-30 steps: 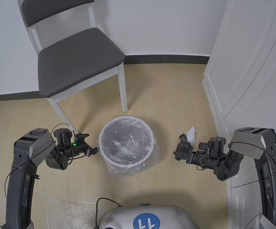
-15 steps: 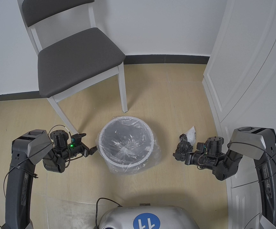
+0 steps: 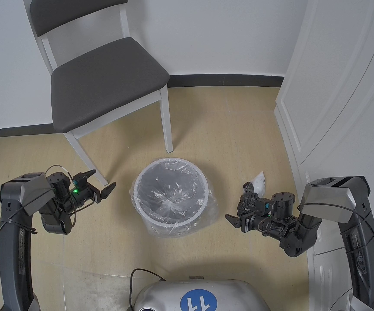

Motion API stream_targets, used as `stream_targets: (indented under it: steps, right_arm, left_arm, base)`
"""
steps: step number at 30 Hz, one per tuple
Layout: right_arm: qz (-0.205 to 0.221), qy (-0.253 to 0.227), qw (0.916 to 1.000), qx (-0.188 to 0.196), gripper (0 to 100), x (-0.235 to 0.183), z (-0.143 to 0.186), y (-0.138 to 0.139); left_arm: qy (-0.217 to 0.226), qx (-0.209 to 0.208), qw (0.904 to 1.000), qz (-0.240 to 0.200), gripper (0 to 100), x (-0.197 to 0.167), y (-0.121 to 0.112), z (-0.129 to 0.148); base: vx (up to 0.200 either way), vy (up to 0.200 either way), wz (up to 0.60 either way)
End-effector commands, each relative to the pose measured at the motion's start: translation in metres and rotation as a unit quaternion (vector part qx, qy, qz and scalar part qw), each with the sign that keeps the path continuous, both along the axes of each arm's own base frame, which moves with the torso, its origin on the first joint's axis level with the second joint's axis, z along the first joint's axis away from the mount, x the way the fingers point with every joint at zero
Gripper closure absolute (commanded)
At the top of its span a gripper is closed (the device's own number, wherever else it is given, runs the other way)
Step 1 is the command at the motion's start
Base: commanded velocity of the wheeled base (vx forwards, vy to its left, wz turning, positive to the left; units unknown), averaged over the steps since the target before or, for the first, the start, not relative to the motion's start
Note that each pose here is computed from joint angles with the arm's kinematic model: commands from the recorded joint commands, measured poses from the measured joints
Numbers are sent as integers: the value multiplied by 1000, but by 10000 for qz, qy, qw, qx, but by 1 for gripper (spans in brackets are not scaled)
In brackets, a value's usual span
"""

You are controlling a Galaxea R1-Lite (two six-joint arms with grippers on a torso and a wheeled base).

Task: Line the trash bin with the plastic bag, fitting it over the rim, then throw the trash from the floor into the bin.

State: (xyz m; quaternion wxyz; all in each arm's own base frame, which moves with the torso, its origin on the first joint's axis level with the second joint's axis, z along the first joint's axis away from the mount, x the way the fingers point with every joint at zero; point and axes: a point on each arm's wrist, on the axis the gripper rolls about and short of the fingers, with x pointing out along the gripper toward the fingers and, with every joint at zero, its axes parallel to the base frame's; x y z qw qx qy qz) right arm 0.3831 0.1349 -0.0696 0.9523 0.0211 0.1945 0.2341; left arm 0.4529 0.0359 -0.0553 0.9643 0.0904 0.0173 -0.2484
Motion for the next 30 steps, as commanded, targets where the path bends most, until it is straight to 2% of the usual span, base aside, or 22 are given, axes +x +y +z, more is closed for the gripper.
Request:
stream_targets:
  steps: [1, 4, 11, 15, 16, 19, 24, 25, 28, 29, 30]
  right_arm:
    - [175, -111, 9996, -196, 0, -9, -3, 4]
    - [270, -170, 9992, -249, 0, -14, -10, 8]
    - [657, -693, 9936, -606, 0, -12, -8, 23]
    - [999, -1140, 9809, -1217, 0, 1, 4, 22]
    - [1250, -1214, 9758, -1319, 0, 4, 9, 20]
    - [1759, -1276, 9668, -1340, 0, 5, 11, 23]
    - [2116, -1380, 9579, -1362, 0, 15, 14, 38]
    - [2290, -1309, 9551, -1348, 0, 20, 17, 46]
    - [2505, -1260, 9503, -1354, 0, 26, 19, 56]
    - [2663, -1265, 9457, -1368, 0, 32, 19, 62]
    - [2663, -1265, 9457, -1368, 0, 32, 19, 62]
  left_arm:
    - [-356, -419, 9981, -277, 0, -21, -2, 59]
    - [-416, -553, 9967, -419, 0, -29, -19, 82]
    - [-702, -728, 9939, -438, 0, -57, -34, 141]
    - [-727, -994, 9906, -594, 0, -73, -44, 166]
    - [-749, -1086, 9894, -607, 0, -76, -44, 173]
    - [-800, -1314, 9864, -584, 0, -82, -44, 188]
    - [-952, -1847, 9774, -384, 0, -90, -40, 218]
    - [-1082, -2050, 9723, -286, 0, -95, -39, 232]
    - [-1256, -2134, 9686, -238, 0, -103, -38, 247]
    - [-1377, -2135, 9669, -222, 0, -112, -35, 257]
    - [-1377, -2135, 9669, -222, 0, -112, -35, 257]
  base:
    - [0, 0, 0]
    - [0, 0, 0]
    - [0, 0, 0]
    - [0, 0, 0]
    - [0, 0, 0]
    - [0, 0, 0]
    - [0, 0, 0]
    - [0, 0, 0]
    - [0, 0, 0]
    - [0, 0, 0]
    - [0, 0, 0]
